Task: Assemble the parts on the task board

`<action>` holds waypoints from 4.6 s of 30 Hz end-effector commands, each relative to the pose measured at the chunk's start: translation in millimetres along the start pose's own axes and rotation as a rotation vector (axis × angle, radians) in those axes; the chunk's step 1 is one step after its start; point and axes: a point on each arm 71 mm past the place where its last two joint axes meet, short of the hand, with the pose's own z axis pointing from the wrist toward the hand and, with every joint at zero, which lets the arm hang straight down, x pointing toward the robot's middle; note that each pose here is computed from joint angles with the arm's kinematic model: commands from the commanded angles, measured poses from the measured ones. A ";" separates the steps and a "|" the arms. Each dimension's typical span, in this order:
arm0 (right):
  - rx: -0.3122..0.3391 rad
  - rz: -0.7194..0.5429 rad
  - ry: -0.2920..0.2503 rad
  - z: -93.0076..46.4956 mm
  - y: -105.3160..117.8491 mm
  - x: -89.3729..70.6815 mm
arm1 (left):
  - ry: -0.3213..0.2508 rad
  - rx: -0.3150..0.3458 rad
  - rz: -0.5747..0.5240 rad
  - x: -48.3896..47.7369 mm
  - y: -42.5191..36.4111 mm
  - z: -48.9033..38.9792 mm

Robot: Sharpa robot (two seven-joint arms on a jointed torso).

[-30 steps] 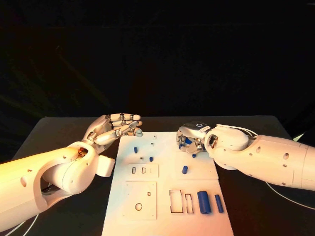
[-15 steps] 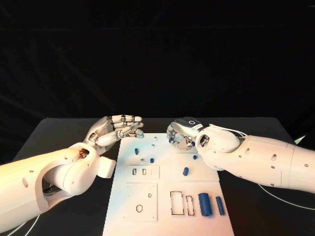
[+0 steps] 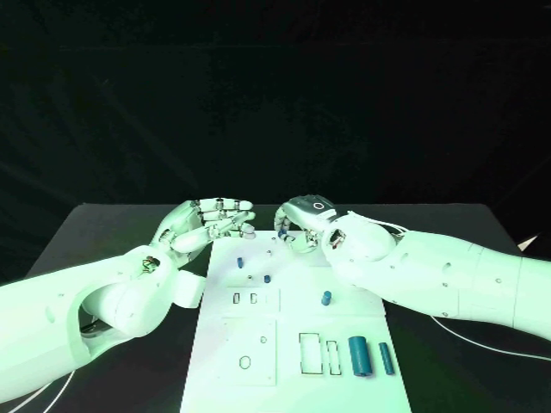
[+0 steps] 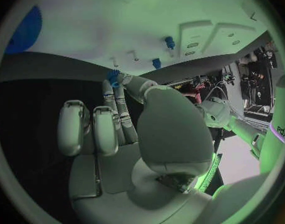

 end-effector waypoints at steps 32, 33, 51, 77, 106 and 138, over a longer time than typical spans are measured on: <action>0.015 0.016 0.062 21.3 3.7 25.1 | -0.064 0.049 0.046 -34.6 -10.9 14.4; 0.016 0.015 0.065 21.5 3.5 25.5 | -0.065 0.049 0.046 -35.2 -11.0 14.7; 0.022 0.007 0.102 27.2 4.6 30.7 | -0.093 0.061 0.051 -46.7 -15.3 21.4; 0.113 0.129 0.094 -24.7 -45.3 -9.2 | -0.148 0.067 0.064 -71.8 -18.0 20.6; 0.278 0.167 0.260 -51.7 -117.2 -16.3 | -0.172 0.058 0.078 -84.0 -19.6 14.3; 0.283 0.169 0.319 -44.1 -111.0 6.9 | -0.170 0.050 0.078 -83.1 -18.6 15.5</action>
